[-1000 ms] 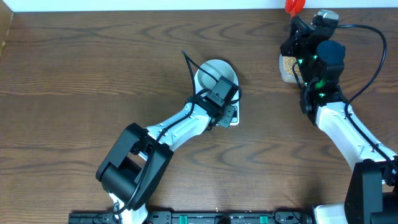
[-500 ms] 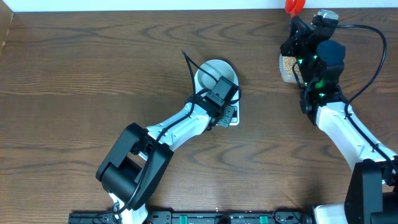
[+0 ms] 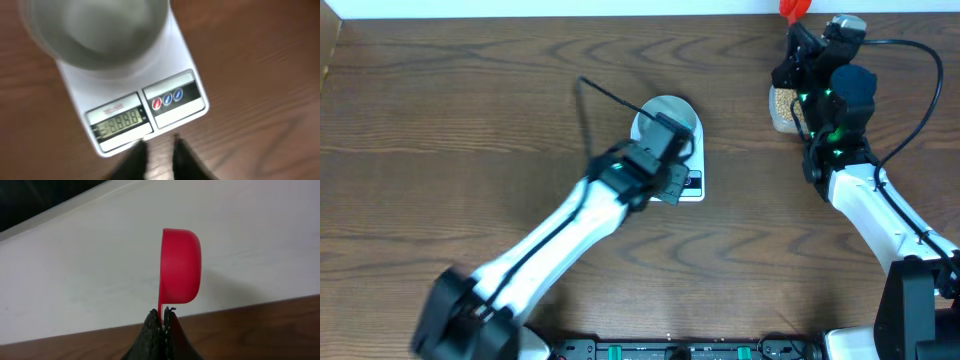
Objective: Scoop item into bowl and weigh 50g on scale
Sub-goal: 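Lift the left gripper off the scale and retract it leftward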
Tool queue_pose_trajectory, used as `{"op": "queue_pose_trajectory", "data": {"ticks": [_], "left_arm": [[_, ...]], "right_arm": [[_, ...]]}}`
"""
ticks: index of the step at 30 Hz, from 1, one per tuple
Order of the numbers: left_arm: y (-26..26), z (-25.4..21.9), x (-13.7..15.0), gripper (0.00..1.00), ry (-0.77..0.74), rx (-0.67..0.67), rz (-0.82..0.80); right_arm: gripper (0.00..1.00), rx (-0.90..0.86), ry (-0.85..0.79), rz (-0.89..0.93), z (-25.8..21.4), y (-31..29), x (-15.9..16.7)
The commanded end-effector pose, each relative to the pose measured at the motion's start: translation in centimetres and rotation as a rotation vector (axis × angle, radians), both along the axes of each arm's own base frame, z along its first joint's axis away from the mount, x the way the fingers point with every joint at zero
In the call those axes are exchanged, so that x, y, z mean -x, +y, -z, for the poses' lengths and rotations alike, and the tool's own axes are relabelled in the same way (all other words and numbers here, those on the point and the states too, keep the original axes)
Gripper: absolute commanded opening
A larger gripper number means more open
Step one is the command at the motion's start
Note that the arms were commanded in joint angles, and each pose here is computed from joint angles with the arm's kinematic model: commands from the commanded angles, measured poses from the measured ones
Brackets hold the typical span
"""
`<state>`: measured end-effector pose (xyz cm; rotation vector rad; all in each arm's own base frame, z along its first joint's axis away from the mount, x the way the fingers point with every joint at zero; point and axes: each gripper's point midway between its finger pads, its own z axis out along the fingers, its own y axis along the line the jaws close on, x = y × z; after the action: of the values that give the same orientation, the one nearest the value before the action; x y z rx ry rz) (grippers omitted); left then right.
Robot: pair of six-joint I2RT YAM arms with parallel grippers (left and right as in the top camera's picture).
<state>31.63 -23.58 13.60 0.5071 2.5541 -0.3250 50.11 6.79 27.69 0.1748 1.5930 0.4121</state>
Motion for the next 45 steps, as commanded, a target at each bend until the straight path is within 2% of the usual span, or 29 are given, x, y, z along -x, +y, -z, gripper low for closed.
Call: {"op": "queue_pose_trajectory", "data": {"ticks": [1, 2, 3, 4, 5, 9, 12, 15, 17, 23, 27, 30, 34, 39, 45], "left_arm": [[2.5, -4.5, -1.1, 0.43, -0.088, 0.054, -0.065], [3.4, -5.4, -1.2, 0.55, -0.107, 0.065, -0.085], [4.2, -6.1, -1.4, 0.6, -0.124, 0.069, -0.107], [5.1, -6.7, -1.5, 0.96, -0.136, 0.07, -0.128], [5.6, -7.0, -1.6, 0.98, -0.145, 0.07, -0.142], [9.0, -7.1, -2.0, 0.98, -0.148, 0.014, -0.249], [9.0, -7.2, -2.3, 0.98, -0.161, 0.013, -0.246], [9.5, -7.2, -2.0, 0.98, -0.202, -0.099, -0.093], [9.7, -7.3, -1.8, 0.98, -0.211, -0.122, -0.029], [8.8, -10.1, -0.3, 0.98, -0.221, 0.111, 0.313], [10.4, -11.8, 1.0, 0.98, -0.241, 0.171, 0.426], [10.6, -12.3, 1.9, 0.98, -0.257, 0.129, 0.51], [10.7, -13.9, 2.1, 0.98, -0.294, 0.096, 0.546], [10.9, -14.8, 1.8, 0.98, -0.325, 0.07, 0.556], [11.5, -14.6, 1.3, 0.98, -0.33, 0.03, 0.537]], "right_arm": [[0.01, 0.007, -0.067, -0.013, -2.2, 0.5, -0.1], [0.01, 0.005, -0.078, -0.013, -2.5, 0.5, -0.1], [0.01, 0.004, -0.089, -0.013, -2.8, 0.5, -0.1], [0.01, 0.002, -0.105, -0.014, -3.2, 0.5, 0.0], [0.01, 0.0, -0.112, -0.014, -3.4, 0.5, 0.0], [0.01, -0.003, -0.141, -0.014, -4.4, 0.6, -0.1], [0.01, -0.004, -0.151, -0.013, -4.9, 0.5, -0.1], [0.01, -0.004, -0.156, -0.013, -5.1, 0.5, -0.2], [0.01, -0.004, -0.156, -0.013, -5.1, 0.5, -0.2], [0.01, -0.005, -0.157, -0.013, -5.1, 0.5, -0.2], [0.01, -0.005, -0.156, -0.014, -5.1, 0.6, -0.2], [0.01, -0.005, -0.157, -0.014, -5.2, 0.6, -0.2], [0.01, -0.003, -0.159, -0.048, -5.2, 1.1, -0.1], [0.01, 0.008, -0.142, -0.214, -4.8, 3.9, 0.7], [0.01, 0.052, 0.063, -0.381, -1.2, 6.0, 1.2]]}}
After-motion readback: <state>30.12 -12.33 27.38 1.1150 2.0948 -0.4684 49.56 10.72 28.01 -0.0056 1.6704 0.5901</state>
